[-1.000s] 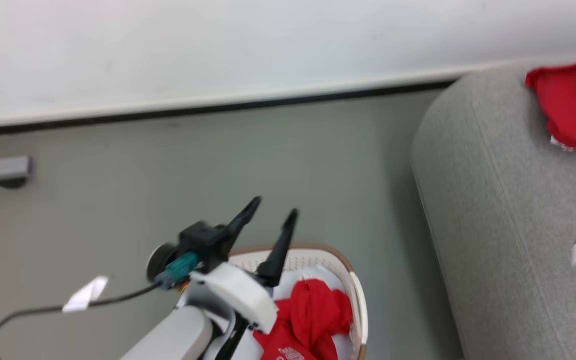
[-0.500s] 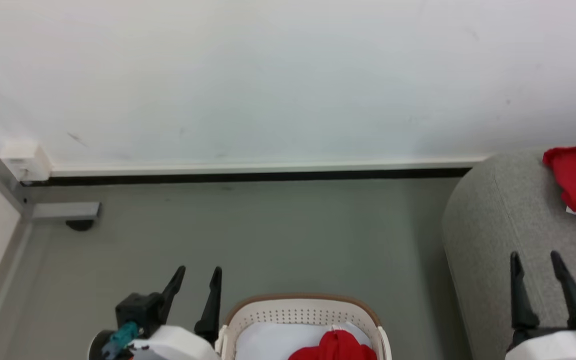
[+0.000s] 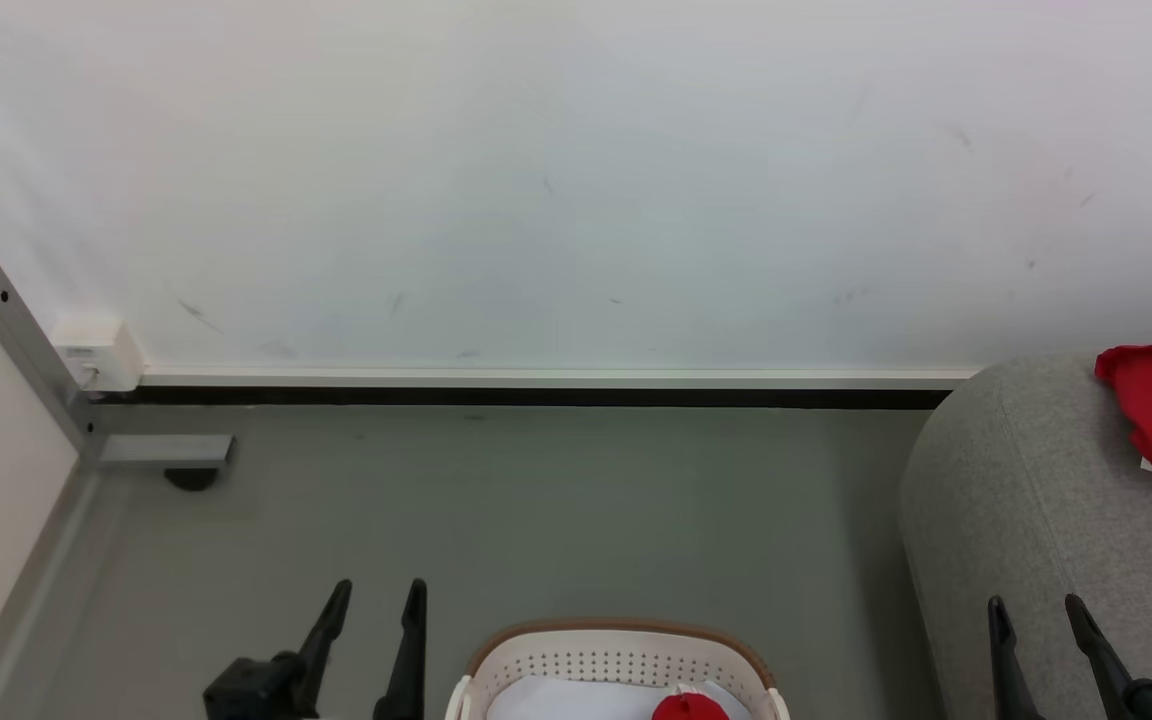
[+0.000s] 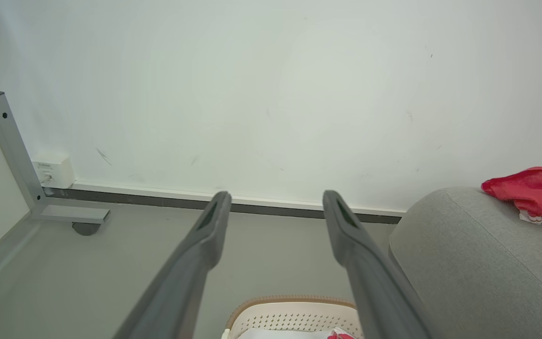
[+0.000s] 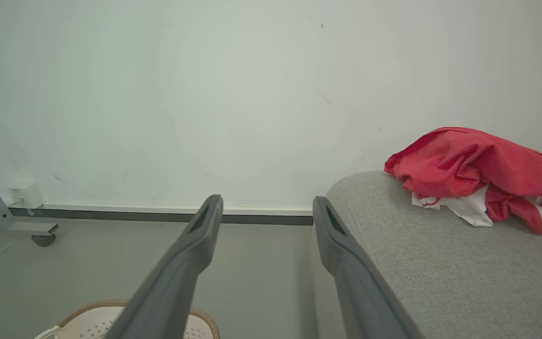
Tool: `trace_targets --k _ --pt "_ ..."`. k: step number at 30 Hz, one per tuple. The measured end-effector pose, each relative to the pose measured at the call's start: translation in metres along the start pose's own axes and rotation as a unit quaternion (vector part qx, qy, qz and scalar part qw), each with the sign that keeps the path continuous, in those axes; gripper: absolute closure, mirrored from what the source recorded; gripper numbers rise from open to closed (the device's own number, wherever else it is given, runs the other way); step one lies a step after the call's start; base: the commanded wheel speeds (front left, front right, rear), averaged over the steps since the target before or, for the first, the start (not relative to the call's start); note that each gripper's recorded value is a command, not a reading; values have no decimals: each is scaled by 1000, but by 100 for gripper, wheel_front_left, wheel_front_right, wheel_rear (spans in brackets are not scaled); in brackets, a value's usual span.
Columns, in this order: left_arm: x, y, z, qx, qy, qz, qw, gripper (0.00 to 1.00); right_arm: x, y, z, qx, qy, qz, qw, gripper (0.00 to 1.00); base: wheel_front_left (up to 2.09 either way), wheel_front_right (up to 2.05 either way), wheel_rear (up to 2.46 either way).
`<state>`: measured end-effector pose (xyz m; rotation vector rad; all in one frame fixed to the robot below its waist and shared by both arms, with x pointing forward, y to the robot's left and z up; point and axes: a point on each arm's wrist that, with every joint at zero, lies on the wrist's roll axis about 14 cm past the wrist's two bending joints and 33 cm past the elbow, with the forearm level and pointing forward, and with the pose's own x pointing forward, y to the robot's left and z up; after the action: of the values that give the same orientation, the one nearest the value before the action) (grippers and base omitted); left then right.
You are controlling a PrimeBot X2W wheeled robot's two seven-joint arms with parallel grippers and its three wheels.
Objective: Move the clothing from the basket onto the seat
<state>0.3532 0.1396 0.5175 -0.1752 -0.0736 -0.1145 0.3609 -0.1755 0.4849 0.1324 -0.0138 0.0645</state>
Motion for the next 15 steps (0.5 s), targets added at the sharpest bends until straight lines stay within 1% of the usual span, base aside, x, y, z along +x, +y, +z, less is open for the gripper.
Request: trace_targets --k 5,15 --pt "0 -1 -1 5 -2 -4 1000 0 -1 2 -1 5 1 2 1000 0 0 0 0" --pt "4 2 -7 5 3 -4 1000 0 -2 -5 -3 12 4 -10 1000 0 0 0 0"
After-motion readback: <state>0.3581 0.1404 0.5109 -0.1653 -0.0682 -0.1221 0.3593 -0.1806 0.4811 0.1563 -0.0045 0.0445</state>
